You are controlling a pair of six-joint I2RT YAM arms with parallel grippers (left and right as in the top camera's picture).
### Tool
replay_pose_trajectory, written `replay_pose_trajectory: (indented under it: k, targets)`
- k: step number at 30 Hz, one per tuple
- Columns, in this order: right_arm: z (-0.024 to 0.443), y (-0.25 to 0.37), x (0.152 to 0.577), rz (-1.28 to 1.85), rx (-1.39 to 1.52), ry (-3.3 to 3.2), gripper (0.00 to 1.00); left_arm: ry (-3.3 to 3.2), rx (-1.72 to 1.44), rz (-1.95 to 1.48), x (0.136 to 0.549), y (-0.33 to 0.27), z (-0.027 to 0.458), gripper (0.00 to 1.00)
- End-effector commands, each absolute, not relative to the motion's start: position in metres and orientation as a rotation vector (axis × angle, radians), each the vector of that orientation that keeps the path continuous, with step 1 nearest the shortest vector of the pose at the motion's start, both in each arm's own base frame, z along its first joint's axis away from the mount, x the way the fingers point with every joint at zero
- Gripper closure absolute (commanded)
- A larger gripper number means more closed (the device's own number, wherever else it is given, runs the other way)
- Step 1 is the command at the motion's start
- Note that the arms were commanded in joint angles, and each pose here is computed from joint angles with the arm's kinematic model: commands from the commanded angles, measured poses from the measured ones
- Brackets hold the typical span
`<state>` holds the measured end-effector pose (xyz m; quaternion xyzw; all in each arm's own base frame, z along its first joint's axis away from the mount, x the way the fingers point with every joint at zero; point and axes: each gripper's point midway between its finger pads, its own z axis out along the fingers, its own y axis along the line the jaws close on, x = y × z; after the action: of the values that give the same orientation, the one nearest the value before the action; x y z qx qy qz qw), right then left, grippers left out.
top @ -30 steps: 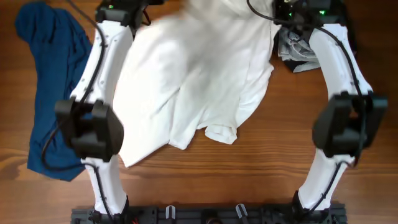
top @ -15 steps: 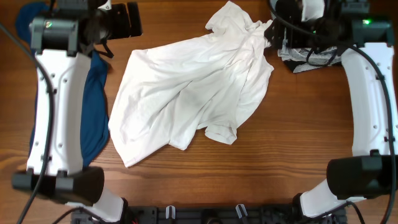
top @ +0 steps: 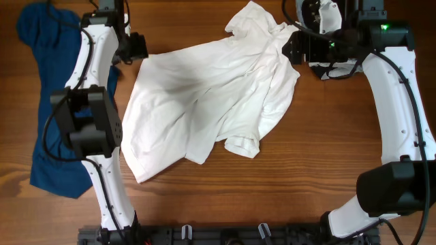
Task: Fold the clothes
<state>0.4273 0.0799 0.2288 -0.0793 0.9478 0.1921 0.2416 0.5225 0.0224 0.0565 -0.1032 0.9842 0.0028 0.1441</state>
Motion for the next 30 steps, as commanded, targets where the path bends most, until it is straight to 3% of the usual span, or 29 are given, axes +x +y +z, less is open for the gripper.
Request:
replay_pose_trajectory:
  k: [1, 9, 13, 18, 23, 30]
  targets:
    - [0.219, 0.081, 0.429, 0.523, -0.207, 2.613, 0.06, 2.923, -0.267, -0.013, 0.516, 0.017, 0.015, 0.52]
    - [0.221, 0.082, 0.433, 0.521, -0.21, 2.595, 0.06, 2.985, -0.247, -0.18, 0.507, -0.007, -0.003, 0.58]
    - [0.222, 0.082, 0.434, 0.52, -0.211, 2.589, 0.06, 3.024, -0.224, -0.232, 0.5, -0.022, -0.011, 0.96]
    - [0.223, 0.082, 0.436, 0.519, -0.212, 2.583, 0.07, 2.965, -0.232, -0.18, 0.509, -0.011, 0.017, 0.96]
    - [0.223, 0.08, 0.437, 0.503, -0.21, 2.58, 0.07, 2.729, -0.284, 0.011, 0.525, 0.002, 0.125, 0.96]
    - [0.223, 0.08, 0.437, 0.502, -0.211, 2.58, 0.07, 3.047, 0.046, 0.008, 0.439, -0.139, 0.093, 0.94]
